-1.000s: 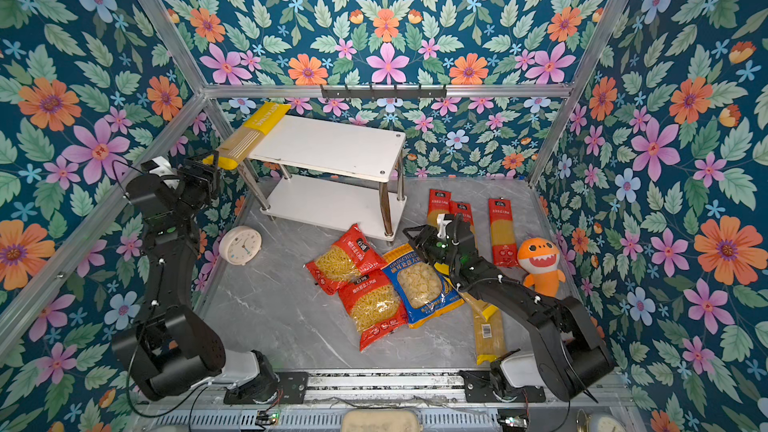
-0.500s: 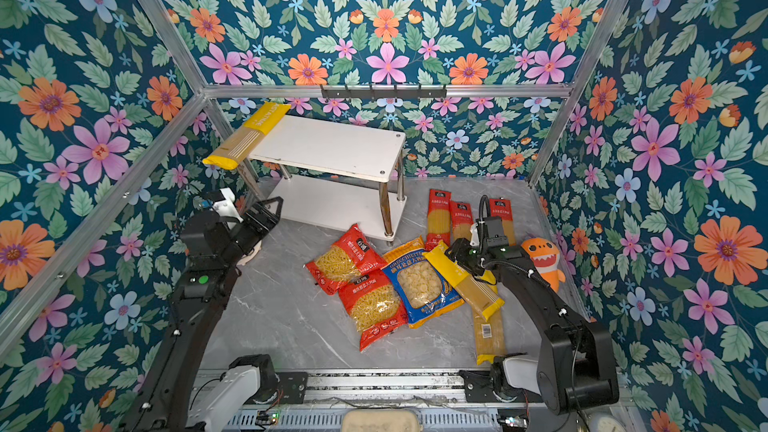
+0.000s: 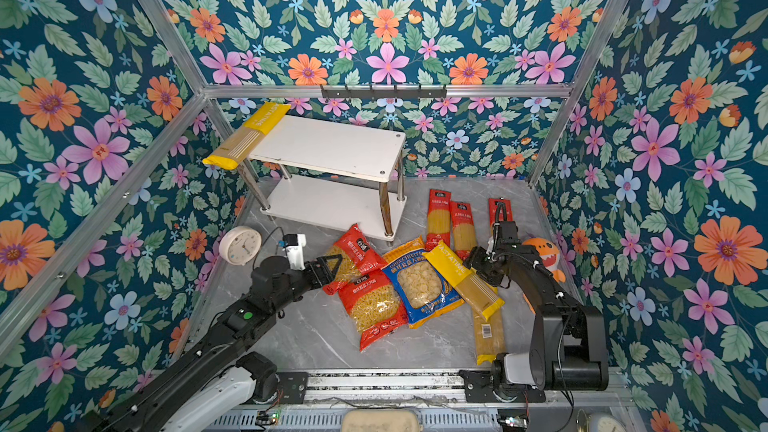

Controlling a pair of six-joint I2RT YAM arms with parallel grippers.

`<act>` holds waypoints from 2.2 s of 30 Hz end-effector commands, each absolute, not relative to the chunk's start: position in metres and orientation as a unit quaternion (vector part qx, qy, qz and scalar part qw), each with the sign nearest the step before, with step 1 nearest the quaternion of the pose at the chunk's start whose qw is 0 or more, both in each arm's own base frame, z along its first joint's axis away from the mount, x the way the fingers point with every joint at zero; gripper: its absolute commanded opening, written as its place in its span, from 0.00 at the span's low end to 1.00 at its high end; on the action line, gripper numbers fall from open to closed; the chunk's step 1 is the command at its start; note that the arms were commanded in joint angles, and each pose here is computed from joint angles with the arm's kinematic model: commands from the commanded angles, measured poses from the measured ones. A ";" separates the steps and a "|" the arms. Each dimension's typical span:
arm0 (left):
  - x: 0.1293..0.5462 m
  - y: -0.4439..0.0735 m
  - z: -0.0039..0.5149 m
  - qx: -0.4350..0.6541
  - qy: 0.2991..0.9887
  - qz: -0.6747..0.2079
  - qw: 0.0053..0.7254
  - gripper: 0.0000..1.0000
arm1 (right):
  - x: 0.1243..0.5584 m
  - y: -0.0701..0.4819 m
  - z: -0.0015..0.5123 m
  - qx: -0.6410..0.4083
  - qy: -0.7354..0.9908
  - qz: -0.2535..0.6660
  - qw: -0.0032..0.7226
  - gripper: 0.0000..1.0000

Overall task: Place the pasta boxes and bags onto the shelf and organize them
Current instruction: 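Reach both grippers toward the second yellow PASTATIME pack, then grasp the yellow pack with both grippers and lift it off the table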

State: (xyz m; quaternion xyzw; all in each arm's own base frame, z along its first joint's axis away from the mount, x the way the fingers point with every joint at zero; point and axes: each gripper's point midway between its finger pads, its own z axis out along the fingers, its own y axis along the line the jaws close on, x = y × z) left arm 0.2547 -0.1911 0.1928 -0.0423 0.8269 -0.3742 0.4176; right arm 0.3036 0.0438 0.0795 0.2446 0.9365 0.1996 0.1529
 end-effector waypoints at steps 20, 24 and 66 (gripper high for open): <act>0.259 -0.330 0.151 0.123 0.839 -0.369 0.382 0.76 | 0.226 0.159 0.087 0.130 0.926 0.353 0.008 0.72; 0.259 -0.337 0.147 0.127 0.841 -0.373 0.371 0.75 | 0.232 0.163 0.098 0.122 0.923 0.365 0.025 0.71; 0.246 -0.401 0.143 0.188 0.822 -0.438 0.312 0.63 | 0.323 0.133 0.105 0.136 0.857 0.476 0.144 0.15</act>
